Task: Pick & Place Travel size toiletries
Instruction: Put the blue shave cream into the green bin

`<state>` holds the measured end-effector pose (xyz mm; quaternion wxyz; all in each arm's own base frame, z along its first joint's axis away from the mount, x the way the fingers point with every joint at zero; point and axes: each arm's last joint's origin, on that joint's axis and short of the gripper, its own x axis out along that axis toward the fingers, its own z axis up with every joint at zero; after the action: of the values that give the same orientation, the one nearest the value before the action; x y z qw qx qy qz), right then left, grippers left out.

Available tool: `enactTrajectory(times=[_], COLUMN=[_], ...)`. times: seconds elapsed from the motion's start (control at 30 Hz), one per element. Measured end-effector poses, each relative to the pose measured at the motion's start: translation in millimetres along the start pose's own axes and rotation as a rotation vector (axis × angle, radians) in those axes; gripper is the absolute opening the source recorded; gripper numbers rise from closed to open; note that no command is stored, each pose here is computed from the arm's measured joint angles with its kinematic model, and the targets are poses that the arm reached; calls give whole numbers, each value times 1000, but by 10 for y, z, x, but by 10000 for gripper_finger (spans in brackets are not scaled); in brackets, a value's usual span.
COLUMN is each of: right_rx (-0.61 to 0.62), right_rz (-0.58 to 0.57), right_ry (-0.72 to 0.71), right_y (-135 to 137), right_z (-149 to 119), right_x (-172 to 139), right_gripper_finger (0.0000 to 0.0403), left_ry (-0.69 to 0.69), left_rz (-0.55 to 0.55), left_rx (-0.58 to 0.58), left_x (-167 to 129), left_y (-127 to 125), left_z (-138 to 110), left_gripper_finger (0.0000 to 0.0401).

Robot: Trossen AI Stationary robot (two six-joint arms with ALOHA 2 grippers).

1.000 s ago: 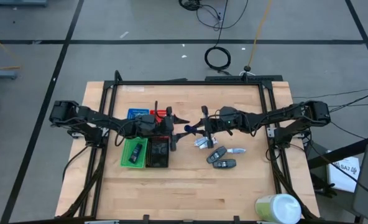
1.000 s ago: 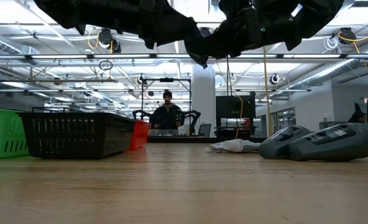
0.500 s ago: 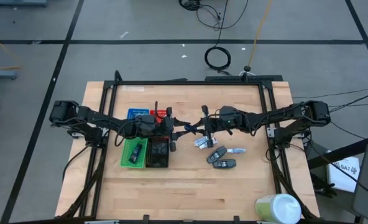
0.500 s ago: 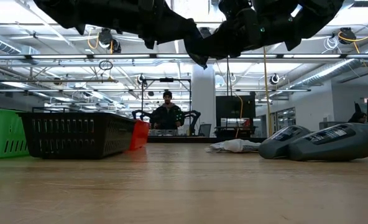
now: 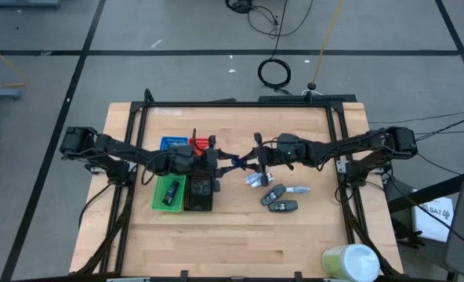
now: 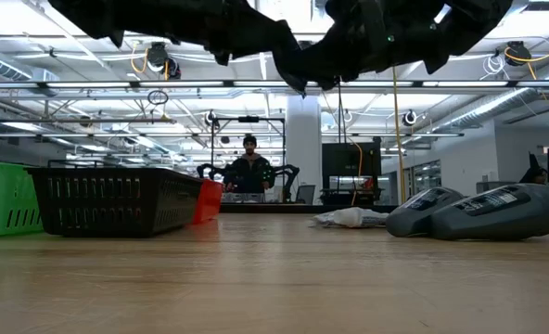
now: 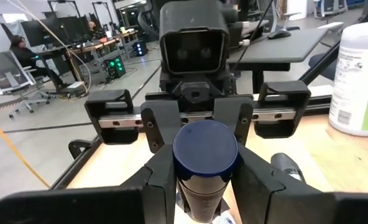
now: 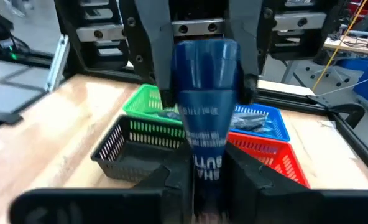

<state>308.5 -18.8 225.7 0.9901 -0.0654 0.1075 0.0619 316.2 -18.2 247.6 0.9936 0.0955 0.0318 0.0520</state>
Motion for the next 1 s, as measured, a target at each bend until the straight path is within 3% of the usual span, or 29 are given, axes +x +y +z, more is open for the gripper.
enactTrajectory(times=[0.17, 0.37, 0.5, 0.6, 0.8, 1.0], right_rx=[14, 69, 89, 122, 138, 193], right_rz=[3, 17, -29, -83, -92, -183], right_ry=[25, 124, 166, 234, 224, 109], right_y=[5, 35, 29, 40, 95, 150], right_z=[7, 9, 126, 132, 155, -3], right_x=[-32, -196, -410, -566, -890, -1159], right_gripper_finger=[123, 205, 238, 246, 238, 227], left_ry=[8, 53, 140, 199, 320, 446], left_rz=[-3, 124, 146, 187, 164, 214], left_rx=[-3, 7, 2, -17, -113, -196], left_x=[-137, -379, -549, -716, -984, -1223], left_y=[22, 28, -38, -71, -162, -223], left_z=[139, 333, 349, 382, 352, 261], left_gripper_finger=[107, 107, 109, 110, 111, 112])
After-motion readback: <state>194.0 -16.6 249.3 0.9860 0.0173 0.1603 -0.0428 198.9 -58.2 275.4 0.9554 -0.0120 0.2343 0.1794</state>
